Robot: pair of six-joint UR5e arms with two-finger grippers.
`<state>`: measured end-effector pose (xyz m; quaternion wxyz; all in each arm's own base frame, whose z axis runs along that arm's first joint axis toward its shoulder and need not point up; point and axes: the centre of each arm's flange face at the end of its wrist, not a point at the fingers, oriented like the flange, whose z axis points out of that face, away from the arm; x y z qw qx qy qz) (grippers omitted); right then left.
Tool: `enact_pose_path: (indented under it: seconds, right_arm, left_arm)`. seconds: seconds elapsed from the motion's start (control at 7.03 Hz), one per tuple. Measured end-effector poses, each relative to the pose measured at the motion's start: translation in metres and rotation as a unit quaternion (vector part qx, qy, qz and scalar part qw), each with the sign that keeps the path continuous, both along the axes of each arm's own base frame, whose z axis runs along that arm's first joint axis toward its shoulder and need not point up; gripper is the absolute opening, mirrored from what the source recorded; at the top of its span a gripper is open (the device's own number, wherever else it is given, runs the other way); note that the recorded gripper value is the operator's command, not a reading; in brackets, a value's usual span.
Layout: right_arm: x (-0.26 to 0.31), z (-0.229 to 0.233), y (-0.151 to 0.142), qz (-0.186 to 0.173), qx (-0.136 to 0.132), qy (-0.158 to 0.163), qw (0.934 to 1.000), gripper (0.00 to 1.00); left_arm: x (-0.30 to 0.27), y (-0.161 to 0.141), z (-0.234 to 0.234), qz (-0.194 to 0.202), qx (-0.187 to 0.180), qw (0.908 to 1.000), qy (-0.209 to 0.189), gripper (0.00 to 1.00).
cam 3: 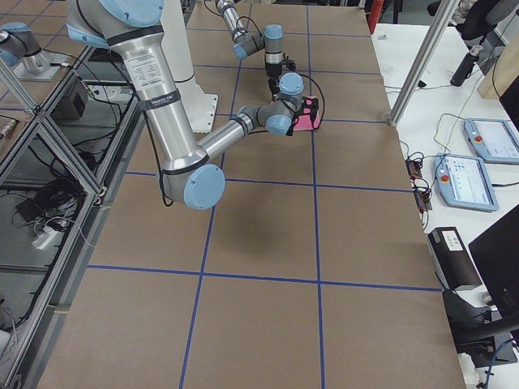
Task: Fold towel twice with both arms
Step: 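Reach the right gripper to the towel's other near corner and grasp it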
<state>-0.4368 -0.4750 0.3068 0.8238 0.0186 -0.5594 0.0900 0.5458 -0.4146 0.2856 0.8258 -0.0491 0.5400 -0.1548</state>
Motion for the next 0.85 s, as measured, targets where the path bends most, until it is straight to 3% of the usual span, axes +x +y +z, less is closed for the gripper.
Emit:
enact_pose_path:
  seconds: [0.28,0.85]
  right_arm:
    - [-0.051,-0.010,0.022,0.032,-0.018,-0.023,0.9991,0.99]
    - [-0.078,-0.020,0.033,0.042,-0.020,-0.029,0.9985,0.99]
  left_arm:
    - [-0.001,-0.002,-0.001,-0.002,0.000,1.0000,0.001,0.00]
    - [-0.027,-0.043,-0.009,-0.037,-0.009,0.9993,0.001,0.00]
